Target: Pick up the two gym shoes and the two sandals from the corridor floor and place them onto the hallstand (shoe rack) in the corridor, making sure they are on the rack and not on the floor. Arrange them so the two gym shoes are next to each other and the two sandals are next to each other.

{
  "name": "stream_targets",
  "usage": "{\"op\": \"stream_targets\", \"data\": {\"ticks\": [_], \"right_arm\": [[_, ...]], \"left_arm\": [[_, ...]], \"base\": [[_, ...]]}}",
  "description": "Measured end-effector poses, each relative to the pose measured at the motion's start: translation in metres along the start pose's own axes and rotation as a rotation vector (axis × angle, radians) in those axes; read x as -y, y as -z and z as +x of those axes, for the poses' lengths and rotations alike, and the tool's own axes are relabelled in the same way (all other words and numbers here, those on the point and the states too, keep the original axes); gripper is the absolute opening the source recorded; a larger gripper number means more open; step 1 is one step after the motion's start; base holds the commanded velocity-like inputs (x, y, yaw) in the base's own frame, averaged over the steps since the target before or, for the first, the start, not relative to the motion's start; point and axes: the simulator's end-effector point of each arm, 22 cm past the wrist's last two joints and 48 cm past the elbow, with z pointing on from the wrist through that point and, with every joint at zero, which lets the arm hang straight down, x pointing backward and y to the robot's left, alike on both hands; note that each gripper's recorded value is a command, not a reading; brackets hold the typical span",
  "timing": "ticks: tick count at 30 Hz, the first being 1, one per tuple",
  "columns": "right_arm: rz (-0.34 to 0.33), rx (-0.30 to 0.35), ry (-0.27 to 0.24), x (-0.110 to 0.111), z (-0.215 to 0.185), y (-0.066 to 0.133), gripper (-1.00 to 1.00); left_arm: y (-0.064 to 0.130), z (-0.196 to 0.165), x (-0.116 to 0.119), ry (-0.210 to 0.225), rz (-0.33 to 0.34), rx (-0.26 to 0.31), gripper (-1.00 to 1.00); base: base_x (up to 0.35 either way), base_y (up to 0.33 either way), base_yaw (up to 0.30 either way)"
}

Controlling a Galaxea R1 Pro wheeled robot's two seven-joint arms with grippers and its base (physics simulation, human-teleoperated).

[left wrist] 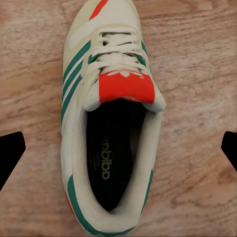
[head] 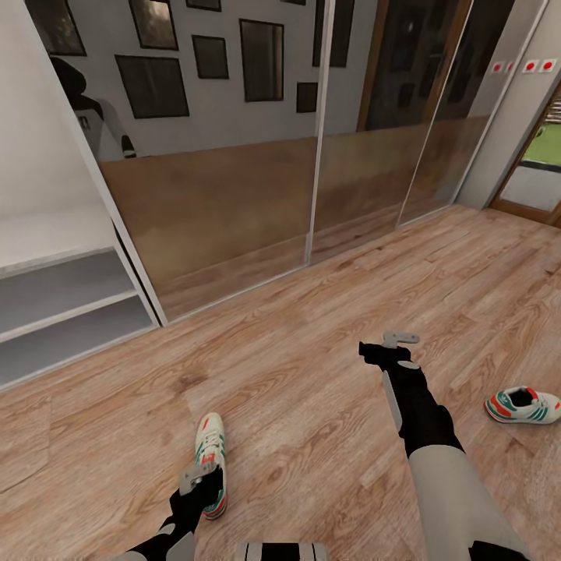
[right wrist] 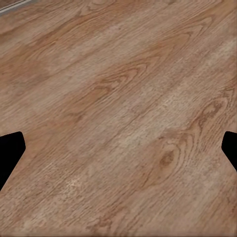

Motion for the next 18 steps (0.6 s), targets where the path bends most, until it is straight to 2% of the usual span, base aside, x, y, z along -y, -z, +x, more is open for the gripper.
{"op": "stream_targets", "data": {"ticks": [10, 18], "right_arm": [[0.003, -0.005, 0.003, 0.001, 0.003, -0.002, 1.00], [0.004, -0.037, 0.007, 0.000, 0.024, -0.013, 1.00]], "left_arm": [[0.000, 0.003, -0.001, 0.000, -0.002, -0.005, 1.00], [-0.005, 0.019, -0.006, -0.002, -0.012, -0.035, 1.00]], "base": [[0.000, 0.000, 0.000], [0.000, 0.000, 0.000]]}}
